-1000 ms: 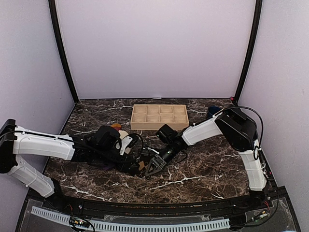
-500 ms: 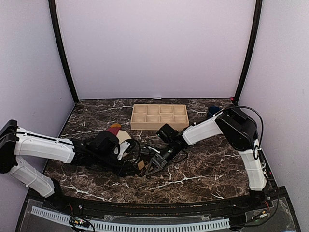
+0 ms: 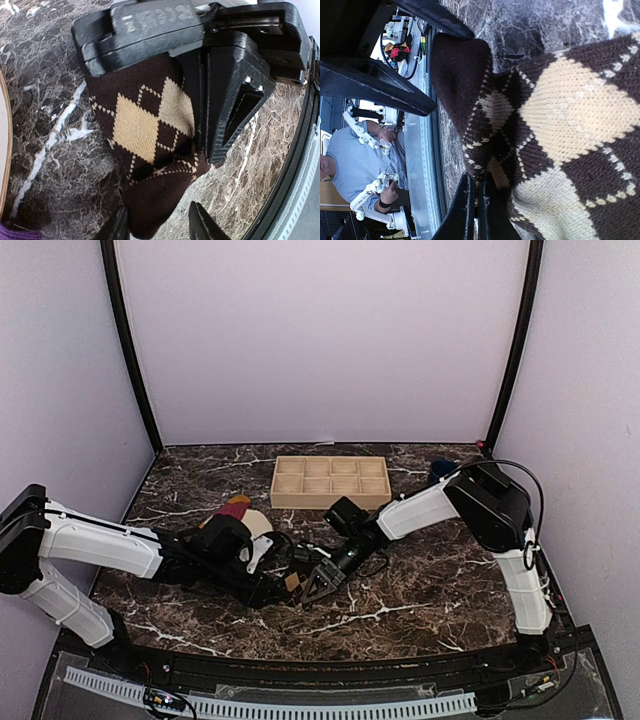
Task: Roll the socks
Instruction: Roll the sock at the center of the board.
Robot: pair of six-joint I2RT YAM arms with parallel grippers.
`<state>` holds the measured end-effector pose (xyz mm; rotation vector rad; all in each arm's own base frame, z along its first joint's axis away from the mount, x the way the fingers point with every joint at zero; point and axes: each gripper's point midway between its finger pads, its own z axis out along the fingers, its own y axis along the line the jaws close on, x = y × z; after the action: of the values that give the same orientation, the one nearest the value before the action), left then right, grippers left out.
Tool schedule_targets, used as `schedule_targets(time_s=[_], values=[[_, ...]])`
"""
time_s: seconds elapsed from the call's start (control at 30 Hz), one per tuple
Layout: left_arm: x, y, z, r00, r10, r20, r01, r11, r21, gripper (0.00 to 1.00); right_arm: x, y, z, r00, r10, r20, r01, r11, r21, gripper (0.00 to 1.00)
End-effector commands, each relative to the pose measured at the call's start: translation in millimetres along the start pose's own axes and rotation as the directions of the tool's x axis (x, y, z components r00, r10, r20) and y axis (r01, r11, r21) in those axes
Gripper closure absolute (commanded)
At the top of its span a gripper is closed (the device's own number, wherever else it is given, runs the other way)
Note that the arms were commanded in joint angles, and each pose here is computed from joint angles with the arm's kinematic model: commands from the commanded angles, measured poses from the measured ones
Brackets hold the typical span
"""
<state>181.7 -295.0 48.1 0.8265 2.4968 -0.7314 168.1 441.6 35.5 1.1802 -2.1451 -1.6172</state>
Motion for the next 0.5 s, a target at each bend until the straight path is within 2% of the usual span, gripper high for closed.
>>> schedule_targets(time_s=[0.0, 0.13, 0.33, 0.47], values=[[-0.2, -4.4, 1.2, 1.000, 0.030, 0.009, -0.030, 0.999, 0.022, 0.60, -2.9, -6.8, -1.3, 1.000, 0.005, 0.003, -0.005, 1.000, -0.002, 1.00], [-0.2, -6.6, 3.6, 0.999, 0.035, 0.005, -0.035, 0.999, 0.036, 0.72, -2.8, -6.2, -1.3, 1.000, 0.003, 0.002, -0.003, 1.000, -0.001, 1.00], [1.6, -9.3, 7.7, 0.999, 0.038, -0.009, -0.037, 0.998, 0.055, 0.99, -3.6, -7.5, -1.8, 1.000, 0.004, 0.003, -0.004, 1.000, 0.008, 1.00], [2.6, -10.1, 10.3, 0.999, 0.033, -0.022, -0.031, 0.998, 0.061, 1.00, -3.2, -9.5, -1.6, 1.000, 0.006, 0.001, -0.006, 1.000, 0.023, 1.00]])
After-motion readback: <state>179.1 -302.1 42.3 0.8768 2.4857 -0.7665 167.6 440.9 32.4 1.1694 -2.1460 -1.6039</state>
